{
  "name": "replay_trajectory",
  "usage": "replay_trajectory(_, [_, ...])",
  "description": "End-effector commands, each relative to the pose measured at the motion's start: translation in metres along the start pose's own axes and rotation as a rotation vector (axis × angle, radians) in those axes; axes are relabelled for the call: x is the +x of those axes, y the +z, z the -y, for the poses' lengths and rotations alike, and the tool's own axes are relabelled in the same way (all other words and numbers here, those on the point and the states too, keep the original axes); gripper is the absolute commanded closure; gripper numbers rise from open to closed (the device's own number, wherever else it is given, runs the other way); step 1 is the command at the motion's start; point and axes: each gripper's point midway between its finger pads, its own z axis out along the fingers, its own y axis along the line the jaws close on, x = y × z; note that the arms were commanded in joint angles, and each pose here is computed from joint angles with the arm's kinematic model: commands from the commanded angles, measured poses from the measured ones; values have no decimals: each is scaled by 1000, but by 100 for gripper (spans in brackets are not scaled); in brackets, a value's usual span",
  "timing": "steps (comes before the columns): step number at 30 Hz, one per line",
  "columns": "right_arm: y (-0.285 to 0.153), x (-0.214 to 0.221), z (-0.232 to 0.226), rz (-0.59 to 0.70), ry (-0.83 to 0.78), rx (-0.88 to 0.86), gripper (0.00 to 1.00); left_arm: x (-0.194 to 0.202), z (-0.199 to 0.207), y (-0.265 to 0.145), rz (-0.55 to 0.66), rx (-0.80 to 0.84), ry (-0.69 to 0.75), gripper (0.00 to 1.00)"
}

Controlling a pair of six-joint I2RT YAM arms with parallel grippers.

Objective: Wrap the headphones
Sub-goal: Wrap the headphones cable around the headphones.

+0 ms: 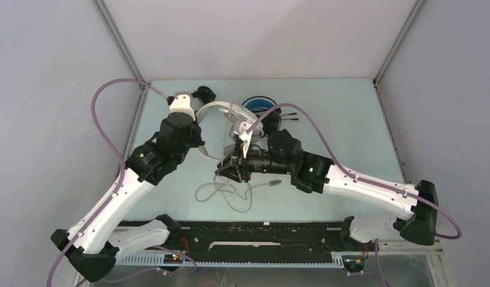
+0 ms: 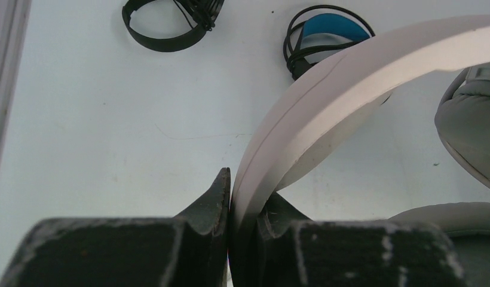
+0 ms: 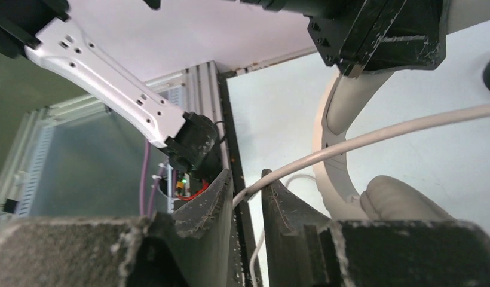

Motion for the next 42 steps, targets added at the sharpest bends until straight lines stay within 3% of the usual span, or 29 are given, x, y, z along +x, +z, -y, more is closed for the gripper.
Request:
replay_trajectory(1, [-4, -27, 6, 61, -147, 115, 73, -65, 18, -21, 175, 111, -266, 100])
replay_trajectory(7, [-8, -7, 13, 55, -174, 186, 72, -73, 18, -28, 196, 140, -327, 100])
replay_trajectory(28, [-22, 82, 27, -48, -32, 232, 68, -110, 24, -44, 255, 207, -376, 100])
replay_trajectory(30, [-22, 84, 31, -30, -26, 255, 75, -111, 25, -45, 253, 211, -378, 100])
replay_trajectory(33, [-35, 87, 59, 3, -9, 406, 98, -114, 21, -47, 262, 203, -380, 100])
replay_trajectory(42, [-122, 143, 148, 19, 390, 854, 100, -138, -28, -58, 362, 134, -475, 100])
